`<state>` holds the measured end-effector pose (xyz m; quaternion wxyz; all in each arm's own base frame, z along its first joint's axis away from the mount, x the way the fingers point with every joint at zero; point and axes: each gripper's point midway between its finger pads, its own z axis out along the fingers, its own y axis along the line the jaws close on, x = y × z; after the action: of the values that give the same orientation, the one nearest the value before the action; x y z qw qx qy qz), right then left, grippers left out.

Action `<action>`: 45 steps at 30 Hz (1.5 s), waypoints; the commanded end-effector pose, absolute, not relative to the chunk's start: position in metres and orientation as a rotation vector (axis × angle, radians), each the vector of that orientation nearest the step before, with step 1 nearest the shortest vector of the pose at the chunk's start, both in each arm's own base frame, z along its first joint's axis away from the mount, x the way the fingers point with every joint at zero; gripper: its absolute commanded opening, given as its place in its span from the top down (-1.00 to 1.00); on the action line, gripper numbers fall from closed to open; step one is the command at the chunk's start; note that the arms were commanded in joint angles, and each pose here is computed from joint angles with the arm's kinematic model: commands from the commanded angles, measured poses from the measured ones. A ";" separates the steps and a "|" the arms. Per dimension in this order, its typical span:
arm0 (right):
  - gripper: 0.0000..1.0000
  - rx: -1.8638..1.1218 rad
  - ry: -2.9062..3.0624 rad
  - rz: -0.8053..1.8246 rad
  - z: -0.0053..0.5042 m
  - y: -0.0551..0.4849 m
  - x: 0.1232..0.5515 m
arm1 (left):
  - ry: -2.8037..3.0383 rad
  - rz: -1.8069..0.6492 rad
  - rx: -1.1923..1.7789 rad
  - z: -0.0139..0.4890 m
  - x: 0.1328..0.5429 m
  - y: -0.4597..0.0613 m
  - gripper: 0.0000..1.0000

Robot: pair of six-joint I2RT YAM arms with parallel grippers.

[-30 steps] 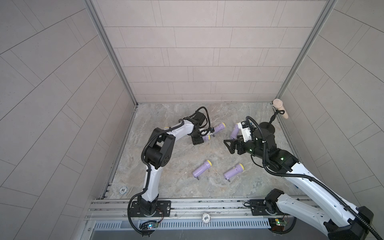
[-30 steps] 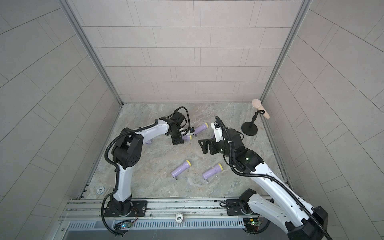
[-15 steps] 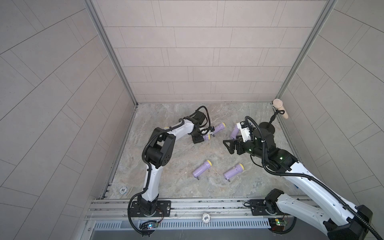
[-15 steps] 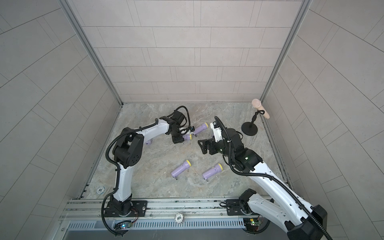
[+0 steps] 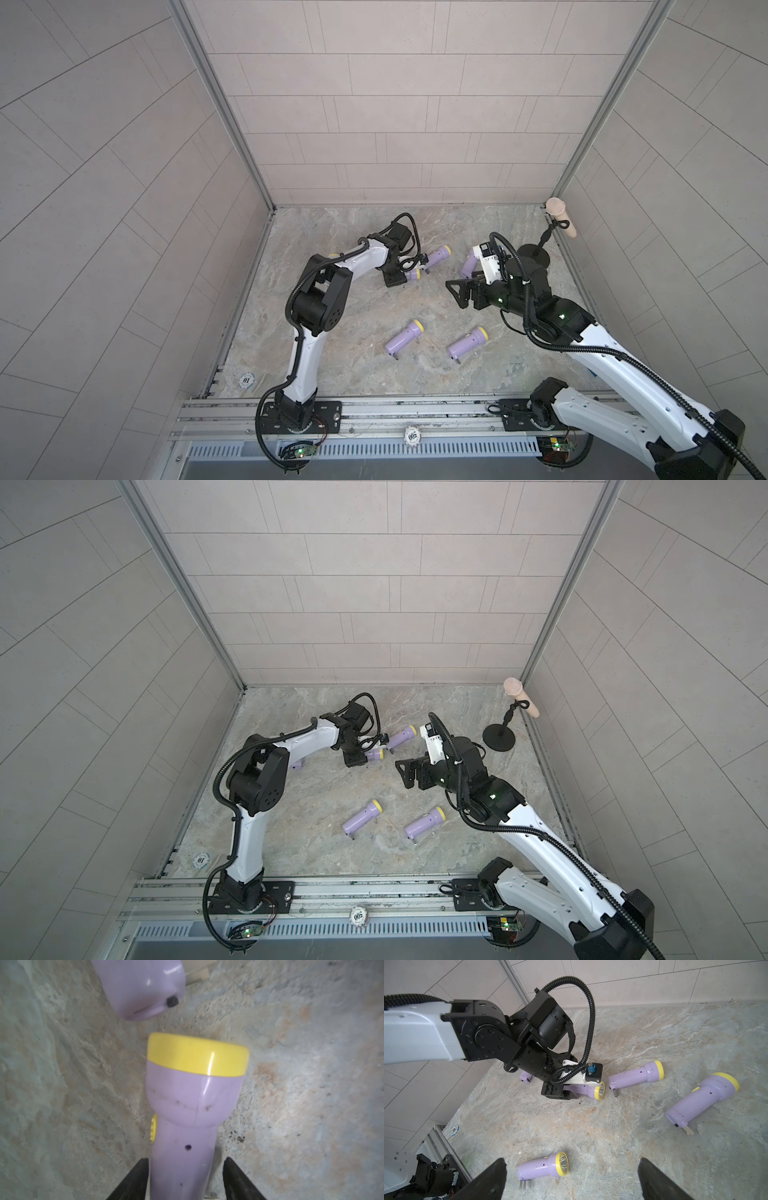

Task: Close the plug at the bottom of the flashlight
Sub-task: Pick up the flashlight from the center of the board.

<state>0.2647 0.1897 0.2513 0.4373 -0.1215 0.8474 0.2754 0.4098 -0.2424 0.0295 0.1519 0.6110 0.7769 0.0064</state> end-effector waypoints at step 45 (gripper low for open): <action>-0.99 -0.327 2.083 0.709 0.257 0.194 0.263 | 2.269 0.010 1.743 0.016 0.405 -0.234 1.00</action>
<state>0.2645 0.1931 0.2536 0.4380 -0.1259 0.8436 0.2841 0.4140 -0.2414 0.0278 0.1580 0.6054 0.7800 0.0074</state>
